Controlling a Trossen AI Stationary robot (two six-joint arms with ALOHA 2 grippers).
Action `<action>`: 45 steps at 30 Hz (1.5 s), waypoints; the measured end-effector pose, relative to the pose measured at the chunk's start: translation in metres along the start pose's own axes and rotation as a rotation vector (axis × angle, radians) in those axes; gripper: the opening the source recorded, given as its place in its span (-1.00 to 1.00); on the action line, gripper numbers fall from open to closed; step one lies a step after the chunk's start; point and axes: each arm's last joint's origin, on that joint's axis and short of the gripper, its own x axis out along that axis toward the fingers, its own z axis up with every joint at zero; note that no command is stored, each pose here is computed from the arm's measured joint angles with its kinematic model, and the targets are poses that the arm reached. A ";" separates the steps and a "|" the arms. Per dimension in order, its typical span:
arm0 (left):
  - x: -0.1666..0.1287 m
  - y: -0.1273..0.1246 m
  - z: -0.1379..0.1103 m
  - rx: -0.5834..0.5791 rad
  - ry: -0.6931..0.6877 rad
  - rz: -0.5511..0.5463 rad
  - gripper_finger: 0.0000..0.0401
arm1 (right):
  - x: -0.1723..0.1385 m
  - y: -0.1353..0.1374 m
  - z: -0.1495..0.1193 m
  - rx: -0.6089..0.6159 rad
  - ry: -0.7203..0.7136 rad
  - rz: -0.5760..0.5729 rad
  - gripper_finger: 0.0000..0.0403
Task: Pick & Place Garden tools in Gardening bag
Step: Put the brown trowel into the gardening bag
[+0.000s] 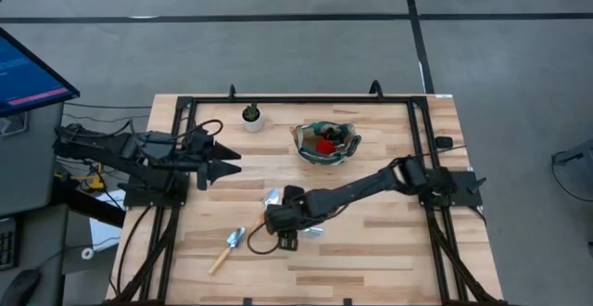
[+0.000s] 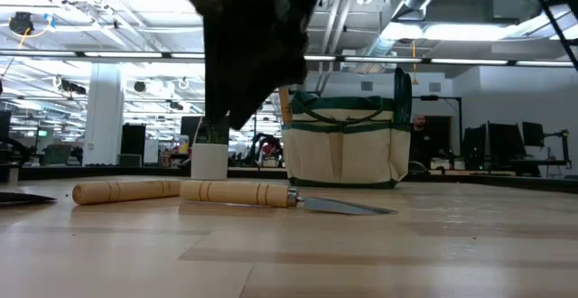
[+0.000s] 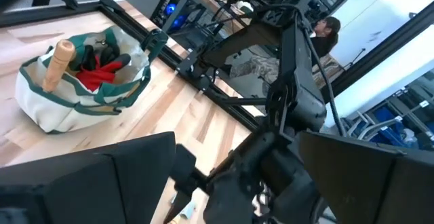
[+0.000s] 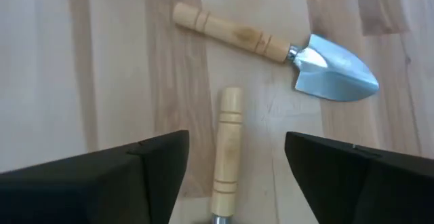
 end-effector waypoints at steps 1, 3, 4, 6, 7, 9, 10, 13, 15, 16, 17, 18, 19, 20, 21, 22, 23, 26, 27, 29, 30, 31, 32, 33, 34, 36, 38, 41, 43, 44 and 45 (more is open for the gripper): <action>0.000 0.000 0.000 0.002 0.000 -0.001 0.50 | 0.005 0.001 0.001 -0.005 0.011 -0.003 0.18; 0.000 0.000 0.000 0.003 0.000 0.000 0.50 | 0.013 0.003 0.000 -0.012 0.034 -0.011 0.17; 0.000 0.000 0.000 0.003 0.000 0.000 0.50 | 0.018 0.003 -0.001 -0.014 0.043 -0.014 0.16; 0.000 0.000 0.000 0.006 -0.001 -0.001 0.50 | 0.026 0.004 -0.003 -0.018 0.059 -0.026 0.14; -0.001 0.000 0.000 0.007 -0.001 -0.002 0.50 | 0.031 0.004 -0.005 -0.021 0.074 -0.037 0.13; -0.001 0.000 0.000 0.011 -0.003 -0.003 0.50 | 0.039 0.004 -0.008 -0.026 0.092 -0.058 0.11; -0.001 0.000 0.000 0.019 -0.003 -0.003 0.50 | 0.043 0.004 -0.010 -0.029 0.101 -0.064 0.10; -0.001 0.000 0.000 0.032 -0.003 -0.003 0.50 | 0.051 0.005 -0.013 -0.030 0.118 -0.082 0.08; -0.001 0.000 0.000 0.032 -0.003 -0.003 0.50 | 0.053 0.005 -0.014 -0.036 0.119 -0.099 0.03; -0.001 0.000 0.000 0.032 -0.002 -0.003 0.50 | 0.054 0.006 -0.015 -0.038 0.119 -0.105 -0.01; -0.001 0.000 0.000 0.032 -0.003 -0.003 0.50 | 0.054 0.006 -0.015 -0.040 0.117 -0.111 -0.08; -0.001 0.000 0.000 0.032 -0.003 -0.003 0.50 | 0.054 0.007 -0.015 -0.041 0.117 -0.111 -0.16; -0.001 0.000 0.000 0.032 -0.003 -0.003 0.50 | 0.054 0.007 -0.015 -0.041 0.117 -0.109 -0.27; -0.001 0.000 0.000 0.032 -0.003 -0.003 0.50 | 0.055 0.007 -0.015 -0.039 0.118 -0.102 -0.40; -0.001 0.000 0.000 0.033 -0.003 -0.003 0.50 | 0.055 0.007 -0.015 -0.035 0.119 -0.093 -0.54; -0.001 0.000 0.000 0.032 -0.003 -0.003 0.50 | 0.055 0.008 -0.015 -0.025 0.121 -0.089 -0.67; -0.001 0.000 0.000 0.033 -0.002 -0.003 0.50 | 0.054 0.007 -0.015 -0.014 0.123 -0.083 -0.78; -0.001 0.000 0.000 0.033 -0.003 -0.002 0.50 | 0.053 0.006 -0.014 0.047 0.117 -0.086 -0.75; -0.001 0.000 0.000 0.033 -0.003 -0.002 0.50 | 0.051 0.006 -0.013 0.074 0.108 -0.103 -0.75; -0.001 0.000 0.001 0.032 -0.007 0.001 0.50 | 0.041 0.004 -0.013 0.105 0.089 -0.162 -0.75; -0.002 0.000 0.001 0.032 -0.012 0.003 0.50 | 0.034 0.004 -0.009 0.130 0.047 -0.183 -0.75; -0.003 0.000 0.001 0.031 -0.015 0.001 0.50 | 0.022 0.003 -0.005 0.155 0.005 -0.208 -0.75; -0.004 0.001 0.002 0.033 -0.017 0.001 0.50 | 0.005 0.000 -0.002 0.171 -0.027 -0.236 -0.75; -0.004 0.000 0.002 0.032 -0.024 0.000 0.50 | -0.012 -0.002 0.003 0.187 -0.073 -0.252 -0.75; -0.006 0.001 0.003 0.032 -0.036 0.002 0.50 | -0.030 -0.005 0.009 0.210 -0.130 -0.259 -0.75; -0.009 0.001 0.005 0.042 -0.052 0.004 0.50 | -0.061 -0.014 0.015 0.245 -0.211 -0.296 -0.75; -0.014 0.001 0.007 0.046 -0.072 0.000 0.50 | -0.086 -0.025 0.021 0.284 -0.299 -0.355 -0.75; -0.020 0.002 0.010 0.056 -0.106 -0.002 0.50 | -0.128 -0.048 0.026 0.353 -0.442 -0.501 -0.75; -0.023 0.002 0.012 0.064 -0.125 0.002 0.50 | -0.157 -0.065 0.028 0.434 -0.550 -0.620 -0.75; -0.024 0.003 0.012 0.070 -0.136 0.008 0.50 | -0.170 -0.074 0.028 0.480 -0.601 -0.676 -0.75; -0.026 0.003 0.013 0.074 -0.149 0.016 0.50 | -0.180 -0.083 0.028 0.517 -0.641 -0.730 -0.75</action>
